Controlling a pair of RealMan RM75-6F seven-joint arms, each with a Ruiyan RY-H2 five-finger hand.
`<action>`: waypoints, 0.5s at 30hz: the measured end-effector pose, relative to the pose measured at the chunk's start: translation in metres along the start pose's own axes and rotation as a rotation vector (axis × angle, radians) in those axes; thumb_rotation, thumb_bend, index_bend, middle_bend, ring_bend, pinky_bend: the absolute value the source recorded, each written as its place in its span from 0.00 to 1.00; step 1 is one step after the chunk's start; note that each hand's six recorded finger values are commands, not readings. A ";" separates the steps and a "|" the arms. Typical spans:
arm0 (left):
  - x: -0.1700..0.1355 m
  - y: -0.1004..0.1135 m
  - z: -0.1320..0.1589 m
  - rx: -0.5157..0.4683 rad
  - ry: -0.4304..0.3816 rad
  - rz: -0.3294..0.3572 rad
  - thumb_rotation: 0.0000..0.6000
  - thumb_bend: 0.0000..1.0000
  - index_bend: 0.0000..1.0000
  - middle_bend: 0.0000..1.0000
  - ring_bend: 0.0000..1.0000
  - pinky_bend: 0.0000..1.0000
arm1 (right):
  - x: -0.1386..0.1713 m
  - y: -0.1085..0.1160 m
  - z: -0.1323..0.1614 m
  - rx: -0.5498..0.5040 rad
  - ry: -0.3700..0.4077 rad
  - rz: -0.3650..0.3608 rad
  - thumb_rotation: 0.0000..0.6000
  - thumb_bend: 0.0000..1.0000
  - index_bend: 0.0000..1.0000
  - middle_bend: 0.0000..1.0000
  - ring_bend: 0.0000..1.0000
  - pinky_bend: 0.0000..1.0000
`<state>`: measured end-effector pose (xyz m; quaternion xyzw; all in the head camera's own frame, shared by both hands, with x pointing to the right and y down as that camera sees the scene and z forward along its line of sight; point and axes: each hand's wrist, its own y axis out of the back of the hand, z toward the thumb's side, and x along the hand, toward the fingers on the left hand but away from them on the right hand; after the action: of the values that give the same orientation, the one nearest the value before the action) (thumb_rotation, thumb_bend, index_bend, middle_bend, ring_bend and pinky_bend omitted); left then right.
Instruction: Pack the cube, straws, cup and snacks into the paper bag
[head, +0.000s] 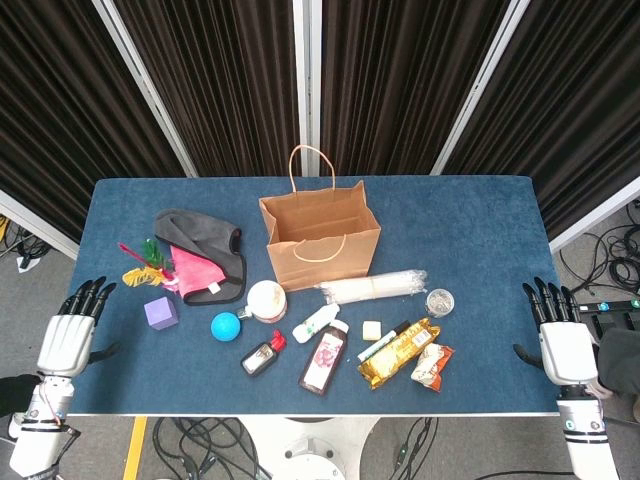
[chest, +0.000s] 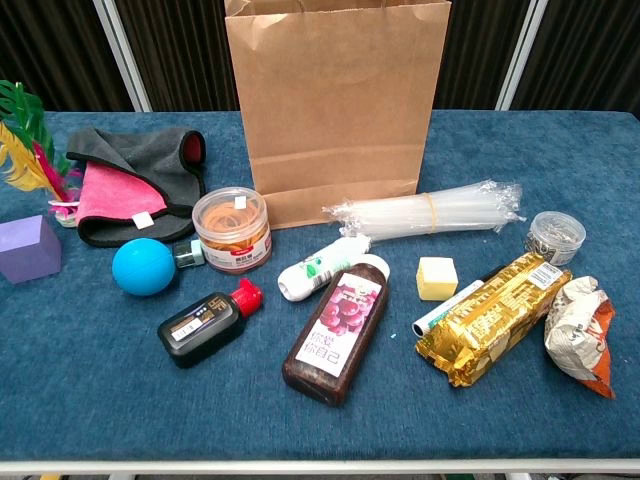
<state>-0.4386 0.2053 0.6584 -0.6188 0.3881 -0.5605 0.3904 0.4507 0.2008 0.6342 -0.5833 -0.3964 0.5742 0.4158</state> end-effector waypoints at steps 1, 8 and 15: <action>0.000 -0.001 0.000 -0.004 0.001 -0.001 1.00 0.08 0.15 0.16 0.10 0.23 | 0.000 -0.001 0.000 0.000 0.000 0.004 1.00 0.00 0.00 0.00 0.00 0.00; 0.000 -0.001 0.002 -0.020 0.004 0.001 1.00 0.08 0.15 0.16 0.10 0.23 | -0.004 0.001 0.002 -0.013 0.006 0.010 1.00 0.00 0.00 0.00 0.00 0.00; 0.005 -0.002 0.003 -0.044 0.009 -0.015 1.00 0.08 0.15 0.16 0.10 0.23 | -0.006 0.008 0.005 -0.025 0.011 0.002 1.00 0.00 0.00 0.00 0.00 0.00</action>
<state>-0.4351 0.2015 0.6617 -0.6275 0.3977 -0.5574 0.3706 0.4459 0.1929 0.6284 -0.5920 -0.4008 0.5665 0.4098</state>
